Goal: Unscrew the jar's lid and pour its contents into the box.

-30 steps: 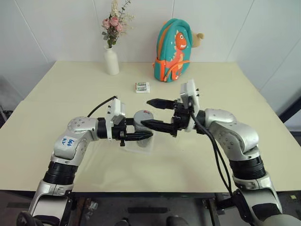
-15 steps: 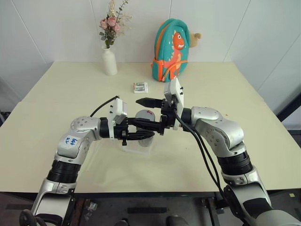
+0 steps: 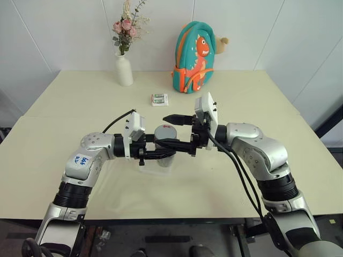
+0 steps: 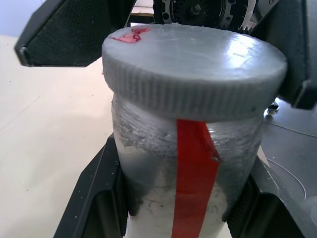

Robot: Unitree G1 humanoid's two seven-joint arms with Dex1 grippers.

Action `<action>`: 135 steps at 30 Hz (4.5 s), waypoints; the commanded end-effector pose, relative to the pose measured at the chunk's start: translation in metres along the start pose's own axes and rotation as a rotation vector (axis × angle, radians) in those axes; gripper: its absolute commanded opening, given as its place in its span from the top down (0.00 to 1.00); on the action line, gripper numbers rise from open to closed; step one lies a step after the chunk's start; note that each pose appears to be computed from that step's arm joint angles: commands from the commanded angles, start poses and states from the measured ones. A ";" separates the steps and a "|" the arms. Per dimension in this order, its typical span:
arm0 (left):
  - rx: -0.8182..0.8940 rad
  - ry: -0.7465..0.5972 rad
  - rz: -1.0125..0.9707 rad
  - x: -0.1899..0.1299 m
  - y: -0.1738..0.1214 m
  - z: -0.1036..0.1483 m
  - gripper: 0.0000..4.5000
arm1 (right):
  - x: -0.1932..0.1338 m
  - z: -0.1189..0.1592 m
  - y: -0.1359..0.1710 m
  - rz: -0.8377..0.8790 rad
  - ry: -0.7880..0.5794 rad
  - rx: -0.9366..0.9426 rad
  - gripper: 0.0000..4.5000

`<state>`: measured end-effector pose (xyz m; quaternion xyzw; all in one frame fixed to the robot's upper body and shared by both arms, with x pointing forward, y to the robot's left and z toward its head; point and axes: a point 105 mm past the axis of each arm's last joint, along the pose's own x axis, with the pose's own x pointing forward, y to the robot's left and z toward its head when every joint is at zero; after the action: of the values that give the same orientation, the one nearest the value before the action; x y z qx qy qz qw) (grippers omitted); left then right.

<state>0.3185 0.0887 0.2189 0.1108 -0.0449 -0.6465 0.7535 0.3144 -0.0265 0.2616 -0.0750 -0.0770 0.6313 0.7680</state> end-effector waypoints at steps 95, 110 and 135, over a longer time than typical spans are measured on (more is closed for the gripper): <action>0.000 -0.063 0.127 -0.036 0.005 0.021 0.56 | -0.160 -0.082 -0.036 -0.688 -0.006 0.027 0.00; 0.215 0.205 0.469 -0.077 0.067 0.028 0.56 | -0.080 0.018 0.022 -0.084 0.072 -0.148 0.00; 2.278 0.432 0.664 -0.027 0.073 0.048 0.56 | -0.082 0.003 -0.005 -0.254 0.018 -0.079 0.00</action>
<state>0.3782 0.1271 0.2732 0.8077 -0.4570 0.0050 0.3725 0.3040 -0.1063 0.2493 -0.0944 -0.0720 0.5325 0.8381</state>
